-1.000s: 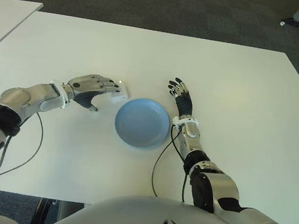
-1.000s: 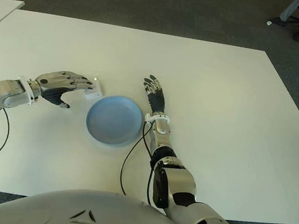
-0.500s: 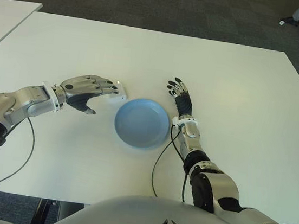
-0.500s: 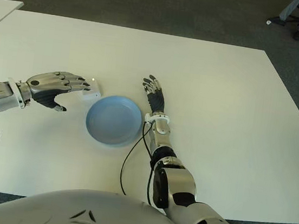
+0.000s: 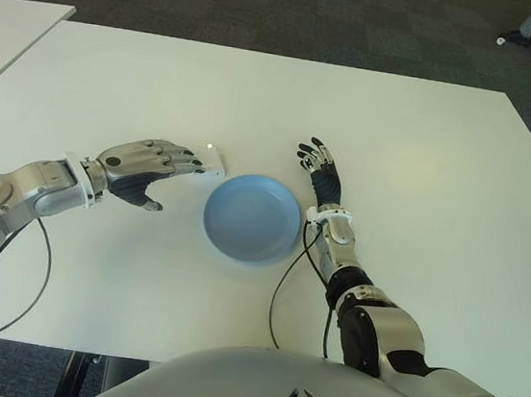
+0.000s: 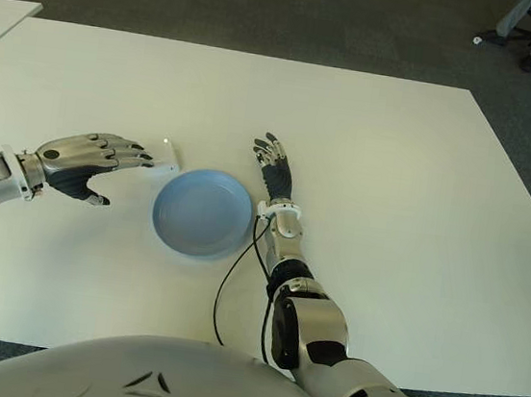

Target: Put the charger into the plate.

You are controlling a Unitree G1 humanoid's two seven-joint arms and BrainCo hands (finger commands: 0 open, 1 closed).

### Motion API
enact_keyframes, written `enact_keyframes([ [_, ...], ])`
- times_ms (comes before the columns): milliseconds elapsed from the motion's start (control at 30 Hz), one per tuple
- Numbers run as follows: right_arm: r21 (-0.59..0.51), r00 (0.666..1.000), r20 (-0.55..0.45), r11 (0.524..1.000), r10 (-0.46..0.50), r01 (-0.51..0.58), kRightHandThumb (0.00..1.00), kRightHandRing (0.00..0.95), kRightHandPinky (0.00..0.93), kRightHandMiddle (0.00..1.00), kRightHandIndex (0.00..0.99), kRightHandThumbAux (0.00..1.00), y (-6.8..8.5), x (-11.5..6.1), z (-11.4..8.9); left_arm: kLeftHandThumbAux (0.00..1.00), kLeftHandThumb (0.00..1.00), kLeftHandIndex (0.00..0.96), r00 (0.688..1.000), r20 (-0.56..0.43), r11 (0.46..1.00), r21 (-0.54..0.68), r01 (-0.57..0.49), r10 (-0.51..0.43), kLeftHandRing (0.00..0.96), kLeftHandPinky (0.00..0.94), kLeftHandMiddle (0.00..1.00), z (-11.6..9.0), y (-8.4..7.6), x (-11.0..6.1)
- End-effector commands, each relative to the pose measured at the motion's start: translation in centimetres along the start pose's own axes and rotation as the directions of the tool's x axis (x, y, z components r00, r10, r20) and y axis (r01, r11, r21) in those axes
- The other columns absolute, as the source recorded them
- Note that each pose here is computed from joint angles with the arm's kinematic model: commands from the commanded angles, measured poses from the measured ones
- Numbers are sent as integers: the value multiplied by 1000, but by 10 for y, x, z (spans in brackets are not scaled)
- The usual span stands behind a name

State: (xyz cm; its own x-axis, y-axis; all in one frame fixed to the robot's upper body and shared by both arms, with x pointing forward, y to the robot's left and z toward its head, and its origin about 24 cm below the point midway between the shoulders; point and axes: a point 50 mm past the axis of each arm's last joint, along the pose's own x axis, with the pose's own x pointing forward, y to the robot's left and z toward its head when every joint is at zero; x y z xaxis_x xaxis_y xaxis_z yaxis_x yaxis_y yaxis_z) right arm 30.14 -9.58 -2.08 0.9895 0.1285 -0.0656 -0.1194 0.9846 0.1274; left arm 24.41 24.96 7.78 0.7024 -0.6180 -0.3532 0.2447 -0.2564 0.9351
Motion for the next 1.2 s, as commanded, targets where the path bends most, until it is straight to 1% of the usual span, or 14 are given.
enact_keyframes([
  [33,17,995,-102,1000,-4,6,0,213,167,250,110,532,4,-9,-18,746,409,24,999,-11,999,4,48,-48,86,98,94,0,-8,-3],
  [267,15,995,-95,1000,-5,6,0,220,172,253,112,530,3,-9,-18,724,433,21,999,-5,999,5,41,-41,89,98,96,3,-10,-4],
  [367,16,996,-94,1000,-3,4,0,227,176,257,115,534,3,-9,-18,707,424,21,1000,-4,1000,3,30,-30,86,88,94,6,-10,-4],
  [567,22,996,-91,1000,4,-2,0,231,175,258,116,536,2,-9,-17,653,362,27,995,-85,999,-10,-47,46,91,99,100,2,-5,-2],
  [600,23,996,-92,1000,4,-1,0,230,175,258,116,536,2,-9,-17,647,359,28,990,-126,997,-24,-69,66,92,101,101,-2,-4,1],
  [633,24,996,-92,1000,4,-1,0,231,174,258,116,537,3,-9,-17,620,357,30,985,-155,996,-34,-85,79,97,106,105,-4,-4,3],
  [667,25,996,-92,1000,3,-1,0,231,174,258,115,537,3,-9,-17,603,355,31,972,-216,992,-64,-109,93,100,110,108,-10,-6,10],
  [700,25,996,-93,1000,3,0,0,233,176,259,115,538,3,-8,-17,576,359,31,961,-257,989,-85,-125,99,100,104,107,-14,-8,14],
  [733,26,996,-94,1000,2,0,0,233,176,260,115,539,3,-8,-17,567,360,31,943,-313,980,-117,-160,116,100,102,107,-17,-11,19],
  [767,27,996,-94,1000,2,0,0,236,179,262,116,540,3,-8,-17,538,362,31,929,-349,973,-137,-184,126,99,101,104,-19,-13,23],
  [833,29,995,-96,1000,2,1,0,238,179,264,116,541,3,-8,-17,511,356,28,889,-430,952,-172,-253,159,93,109,96,-20,-14,26],
  [900,31,995,-97,1000,1,3,0,241,178,268,117,543,3,-8,-18,470,365,30,858,-482,938,-184,-294,174,91,118,91,-21,-14,30],
  [1033,37,995,-101,999,0,3,0,245,179,272,120,546,4,-8,-18,430,374,22,818,-544,921,-194,-339,187,82,122,77,-23,-15,36],
  [1200,46,995,-100,999,2,3,0,245,176,274,123,550,5,-8,-18,398,381,6,780,-593,901,-203,-382,197,67,120,57,-24,-16,42],
])
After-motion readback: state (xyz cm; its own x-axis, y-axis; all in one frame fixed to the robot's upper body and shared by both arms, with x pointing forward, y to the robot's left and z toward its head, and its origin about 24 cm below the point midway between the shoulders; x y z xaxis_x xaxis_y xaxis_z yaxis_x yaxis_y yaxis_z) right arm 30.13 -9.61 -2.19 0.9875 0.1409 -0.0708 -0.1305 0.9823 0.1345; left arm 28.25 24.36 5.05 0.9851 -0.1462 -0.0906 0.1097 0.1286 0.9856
